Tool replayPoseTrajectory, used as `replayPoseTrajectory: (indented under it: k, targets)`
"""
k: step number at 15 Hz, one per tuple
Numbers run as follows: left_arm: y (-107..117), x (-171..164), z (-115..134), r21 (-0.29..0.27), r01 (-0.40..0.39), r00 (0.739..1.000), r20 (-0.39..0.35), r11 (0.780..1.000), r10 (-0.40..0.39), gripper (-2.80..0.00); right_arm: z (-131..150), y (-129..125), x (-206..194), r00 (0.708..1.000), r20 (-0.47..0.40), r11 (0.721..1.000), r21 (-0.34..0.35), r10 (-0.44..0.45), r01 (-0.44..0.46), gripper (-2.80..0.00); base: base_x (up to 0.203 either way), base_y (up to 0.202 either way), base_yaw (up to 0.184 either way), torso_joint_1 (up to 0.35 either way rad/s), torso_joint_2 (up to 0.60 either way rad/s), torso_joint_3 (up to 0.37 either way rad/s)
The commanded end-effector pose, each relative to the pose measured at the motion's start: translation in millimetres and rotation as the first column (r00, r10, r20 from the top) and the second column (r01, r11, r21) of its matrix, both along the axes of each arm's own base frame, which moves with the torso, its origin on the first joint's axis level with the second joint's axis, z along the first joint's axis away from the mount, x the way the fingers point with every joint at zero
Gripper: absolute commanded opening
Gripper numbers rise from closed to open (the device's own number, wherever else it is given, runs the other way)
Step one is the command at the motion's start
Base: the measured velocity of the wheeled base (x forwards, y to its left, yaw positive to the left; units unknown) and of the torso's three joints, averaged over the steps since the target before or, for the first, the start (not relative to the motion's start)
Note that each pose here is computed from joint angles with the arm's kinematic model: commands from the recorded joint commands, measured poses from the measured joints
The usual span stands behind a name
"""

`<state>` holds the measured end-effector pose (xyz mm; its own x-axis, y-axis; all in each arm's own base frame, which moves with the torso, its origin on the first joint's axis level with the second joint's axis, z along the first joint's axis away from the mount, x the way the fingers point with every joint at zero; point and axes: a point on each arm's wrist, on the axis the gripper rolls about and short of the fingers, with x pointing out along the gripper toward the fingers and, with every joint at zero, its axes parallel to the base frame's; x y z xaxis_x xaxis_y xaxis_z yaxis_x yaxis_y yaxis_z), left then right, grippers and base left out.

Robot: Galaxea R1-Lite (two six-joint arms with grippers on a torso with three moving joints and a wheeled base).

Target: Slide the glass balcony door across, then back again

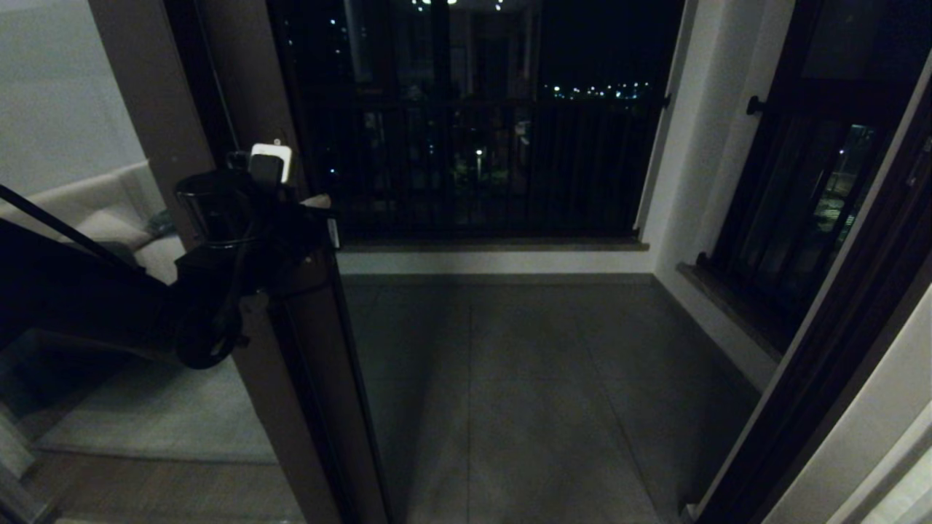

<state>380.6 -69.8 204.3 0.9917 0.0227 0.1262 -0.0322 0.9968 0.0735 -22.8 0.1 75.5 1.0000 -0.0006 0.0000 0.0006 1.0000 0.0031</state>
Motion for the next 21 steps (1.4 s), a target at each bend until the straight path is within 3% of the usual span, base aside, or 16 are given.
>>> replayPoseTrajectory:
  k: [1, 5, 7, 10, 13, 17, 21]
  targets:
    - [3, 0, 1, -0.002, -0.016, 1.000, 0.007, 1.000, 0.016, -2.80, 0, 0, 0, 1.000, -0.002, 1.000, 0.000, 0.001, -0.001, -2.80, 0.000, 0.000, 0.000, 0.000, 0.00, 0.000]
    - [4, -1, 2, -0.002, -0.017, 1.000, 0.008, 1.000, 0.017, -2.80, 0, 0, 0, 1.000, -0.002, 1.000, 0.000, 0.001, -0.001, -2.80, 0.000, 0.000, 0.000, 0.000, 0.00, 0.000]
    - [0, -9, 16, -0.009, -0.003, 0.999, 0.053, 1.000, 0.004, -2.80, 0, 0, 0, 1.000, -0.002, 1.000, 0.000, 0.001, -0.001, -2.80, 0.000, 0.000, 0.000, 0.000, 0.00, 0.000]
    - [-29, -42, 29, -0.010, 0.095, 0.993, 0.077, 0.995, -0.094, -2.80, 0, 0, 0, 1.000, -0.002, 1.000, 0.000, 0.001, -0.001, -2.80, 0.000, 0.000, 0.000, 0.000, 0.00, 0.000]
    - [-38, -77, 30, -0.008, 0.151, 0.987, 0.058, 0.989, -0.150, -2.80, 0, 0, 0, 1.000, -0.002, 1.000, 0.000, 0.001, -0.001, -2.80, 0.000, 0.000, 0.000, 0.000, 0.00, 0.000]
    - [-23, -129, 22, -0.002, 0.157, 0.987, 0.013, 0.988, -0.157, -2.80, 0, 0, 0, 1.000, -0.002, 1.000, 0.000, 0.001, -0.001, -2.80, 0.000, 0.000, 0.000, 0.000, 0.00, 0.000]
    - [3, -176, -11, 0.019, 0.067, 0.993, -0.099, 0.998, -0.064, -2.80, 0, 0, 0, 1.000, -0.002, 1.000, 0.000, 0.001, -0.001, -2.80, 0.000, 0.000, 0.000, 0.000, 0.00, 0.000]
